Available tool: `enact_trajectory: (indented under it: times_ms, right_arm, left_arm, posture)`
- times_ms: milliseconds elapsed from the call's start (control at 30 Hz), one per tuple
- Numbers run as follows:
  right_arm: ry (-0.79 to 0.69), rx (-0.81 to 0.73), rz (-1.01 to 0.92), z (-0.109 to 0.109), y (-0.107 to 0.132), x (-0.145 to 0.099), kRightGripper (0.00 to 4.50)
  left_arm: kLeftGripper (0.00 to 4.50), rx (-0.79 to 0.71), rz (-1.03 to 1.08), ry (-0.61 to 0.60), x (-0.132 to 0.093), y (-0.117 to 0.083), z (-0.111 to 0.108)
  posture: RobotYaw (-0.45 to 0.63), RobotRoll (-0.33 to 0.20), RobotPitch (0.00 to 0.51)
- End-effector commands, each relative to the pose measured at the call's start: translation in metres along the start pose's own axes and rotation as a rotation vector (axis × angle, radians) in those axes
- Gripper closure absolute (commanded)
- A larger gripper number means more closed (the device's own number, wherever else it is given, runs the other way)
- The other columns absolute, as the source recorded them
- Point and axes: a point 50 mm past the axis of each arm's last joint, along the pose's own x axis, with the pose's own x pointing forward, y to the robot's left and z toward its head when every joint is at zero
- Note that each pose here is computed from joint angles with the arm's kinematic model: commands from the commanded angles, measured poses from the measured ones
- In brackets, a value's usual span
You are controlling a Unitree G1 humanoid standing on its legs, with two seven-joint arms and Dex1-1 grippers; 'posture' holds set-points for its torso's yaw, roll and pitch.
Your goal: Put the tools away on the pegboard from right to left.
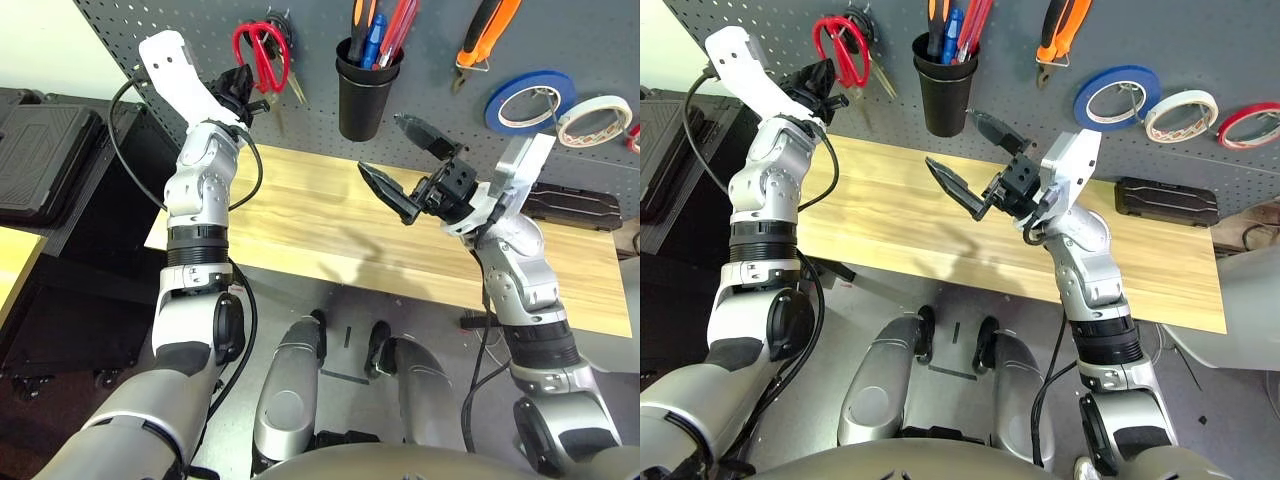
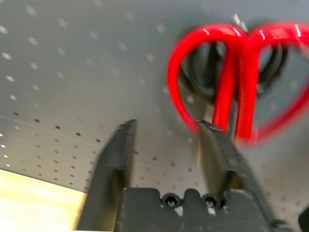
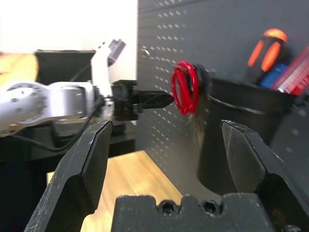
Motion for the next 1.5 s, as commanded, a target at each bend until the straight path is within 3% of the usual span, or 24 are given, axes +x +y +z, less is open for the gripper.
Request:
enact_trajectory:
  times_ms: [33,67,100,367,600,1033,1500]
  right_arm:
    - [0.061,-0.014,-0.096,-0.012,-0.005,-0.011,0.00]
    - [0.080,-0.020,-0.122,-0.016,-0.007,-0.013,0.00]
    - [0.094,-0.027,-0.152,-0.019,-0.008,-0.016,0.00]
    - [0.268,-0.103,-0.578,-0.048,-0.032,-0.053,0.00]
    - [0.342,-0.191,-0.809,-0.061,-0.044,-0.087,0.00]
    - [0.396,-0.301,-1.160,-0.070,-0.068,-0.148,0.00]
    - [0.426,-0.347,-1.280,-0.067,-0.081,-0.179,0.00]
  left_arm:
    - [0.52,0.058,-0.027,0.029,-0.016,0.007,-0.013]
    - [0.12,0.074,-0.033,0.038,-0.021,0.010,-0.016]
    - [0.02,0.090,-0.035,0.041,-0.026,0.013,-0.018]
    - [0.02,0.238,0.006,0.012,-0.067,0.042,-0.043]
    - [0.02,0.257,0.074,0.026,-0.088,0.067,-0.065]
    - [0.02,0.322,0.094,-0.043,-0.105,0.102,-0.070]
    - [0.02,0.285,0.005,-0.037,-0.107,0.103,-0.078]
  posture:
    - [0.20,0.000,0.252]
    - [0.20,0.000,0.252]
    - [0.21,0.000,0.251]
    - [0.21,0.000,0.233]
    - [0.20,0.000,0.204]
    - [0.15,0.000,0.177]
    - [0.12,0.000,0.195]
